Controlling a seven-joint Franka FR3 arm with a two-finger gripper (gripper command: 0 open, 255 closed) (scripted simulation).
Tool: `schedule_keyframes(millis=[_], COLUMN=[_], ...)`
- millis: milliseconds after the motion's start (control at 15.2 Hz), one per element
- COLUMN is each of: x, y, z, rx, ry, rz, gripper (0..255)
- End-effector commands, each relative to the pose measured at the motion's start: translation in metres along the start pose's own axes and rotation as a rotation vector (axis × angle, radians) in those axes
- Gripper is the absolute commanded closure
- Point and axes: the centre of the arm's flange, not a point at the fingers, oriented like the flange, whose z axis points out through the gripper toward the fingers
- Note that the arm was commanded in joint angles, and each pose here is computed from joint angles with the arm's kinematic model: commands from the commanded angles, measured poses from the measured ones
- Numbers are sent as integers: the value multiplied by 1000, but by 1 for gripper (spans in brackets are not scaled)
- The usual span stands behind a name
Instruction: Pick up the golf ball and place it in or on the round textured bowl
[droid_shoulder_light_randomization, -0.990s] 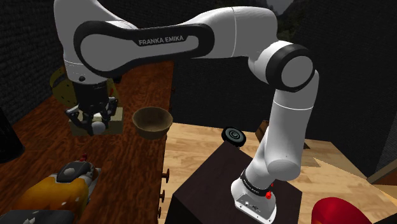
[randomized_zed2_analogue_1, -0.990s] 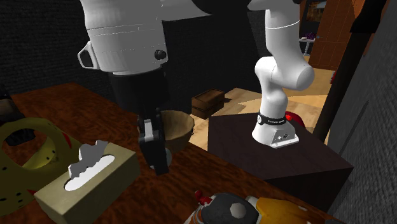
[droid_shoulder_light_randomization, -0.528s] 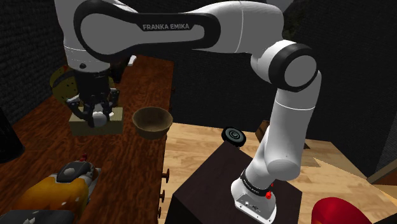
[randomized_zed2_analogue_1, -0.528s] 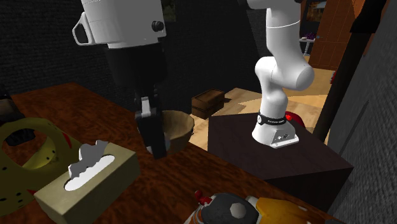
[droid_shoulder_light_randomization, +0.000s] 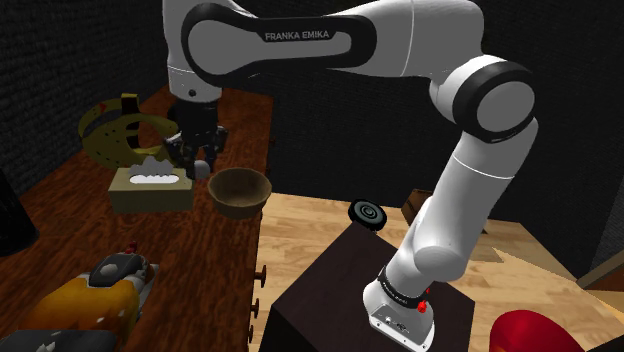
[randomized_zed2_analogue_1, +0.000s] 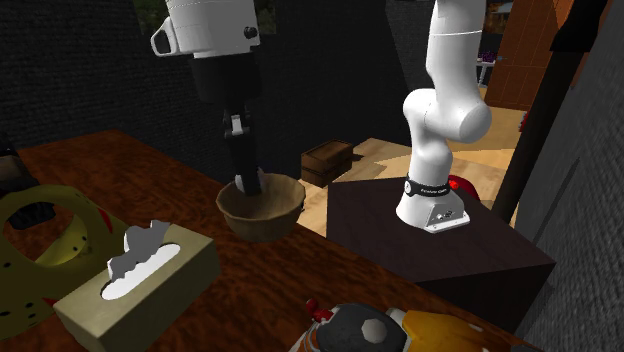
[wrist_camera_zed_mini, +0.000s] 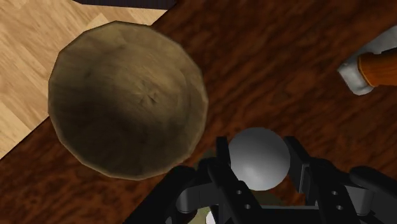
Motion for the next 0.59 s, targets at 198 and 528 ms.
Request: schedule_keyframes(millis=[198, 528], x=[-5, -8], y=[68, 117], z=[-3, 4], rx=[1, 1], ry=[0, 0], rz=[-1, -1], gripper=[255, 255])
